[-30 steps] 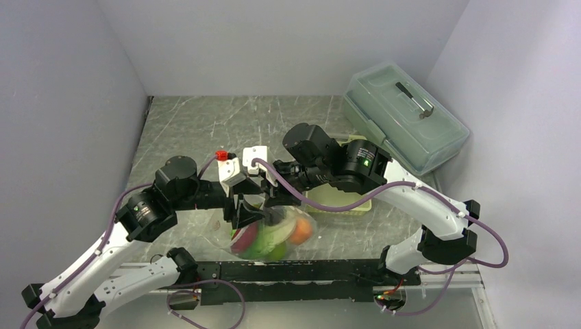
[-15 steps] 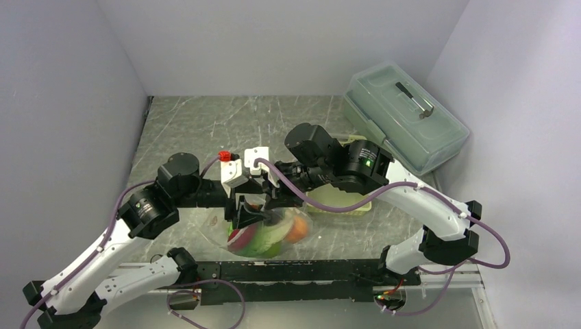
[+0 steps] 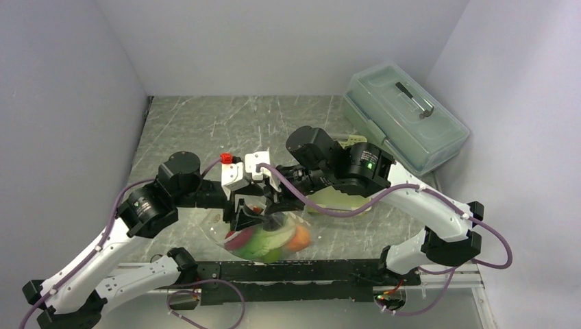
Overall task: Place the food in the zip-top bag and seal the zipper
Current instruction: Zip the zipper food storage bag at the center of the board.
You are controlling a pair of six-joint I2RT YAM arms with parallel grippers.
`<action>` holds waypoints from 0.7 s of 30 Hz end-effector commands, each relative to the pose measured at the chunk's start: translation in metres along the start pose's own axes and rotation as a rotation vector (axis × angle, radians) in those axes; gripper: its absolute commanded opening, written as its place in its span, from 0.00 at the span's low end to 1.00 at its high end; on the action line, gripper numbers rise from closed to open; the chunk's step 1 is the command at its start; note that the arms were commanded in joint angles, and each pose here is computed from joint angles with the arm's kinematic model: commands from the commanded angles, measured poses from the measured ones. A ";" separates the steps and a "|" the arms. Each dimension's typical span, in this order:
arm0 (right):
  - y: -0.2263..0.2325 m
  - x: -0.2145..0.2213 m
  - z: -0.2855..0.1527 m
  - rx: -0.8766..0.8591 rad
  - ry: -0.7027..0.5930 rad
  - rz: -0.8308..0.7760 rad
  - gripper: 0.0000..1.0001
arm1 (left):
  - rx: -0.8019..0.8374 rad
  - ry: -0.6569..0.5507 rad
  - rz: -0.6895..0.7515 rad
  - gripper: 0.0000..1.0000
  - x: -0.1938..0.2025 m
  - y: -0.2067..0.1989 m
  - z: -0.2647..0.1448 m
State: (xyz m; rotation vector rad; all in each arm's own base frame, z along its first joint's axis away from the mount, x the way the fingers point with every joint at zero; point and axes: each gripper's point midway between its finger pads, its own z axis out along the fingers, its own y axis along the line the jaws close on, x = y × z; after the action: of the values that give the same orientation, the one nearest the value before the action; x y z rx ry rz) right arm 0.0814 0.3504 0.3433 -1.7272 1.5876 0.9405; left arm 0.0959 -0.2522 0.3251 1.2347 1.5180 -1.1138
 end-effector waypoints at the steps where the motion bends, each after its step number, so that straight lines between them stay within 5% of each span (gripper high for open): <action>1: 0.020 -0.012 -0.001 -0.064 -0.053 -0.079 0.00 | -0.010 -0.057 0.090 0.75 -0.027 -0.004 -0.011; 21: 0.039 -0.008 0.004 -0.114 -0.021 -0.125 0.00 | -0.076 -0.064 0.118 0.80 -0.030 0.003 -0.018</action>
State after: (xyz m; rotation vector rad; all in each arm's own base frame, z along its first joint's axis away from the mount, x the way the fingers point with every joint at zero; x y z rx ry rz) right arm 0.0611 0.3542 0.3432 -1.8121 1.4951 0.9454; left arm 0.0904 -0.2422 0.3354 1.2431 1.4878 -1.0768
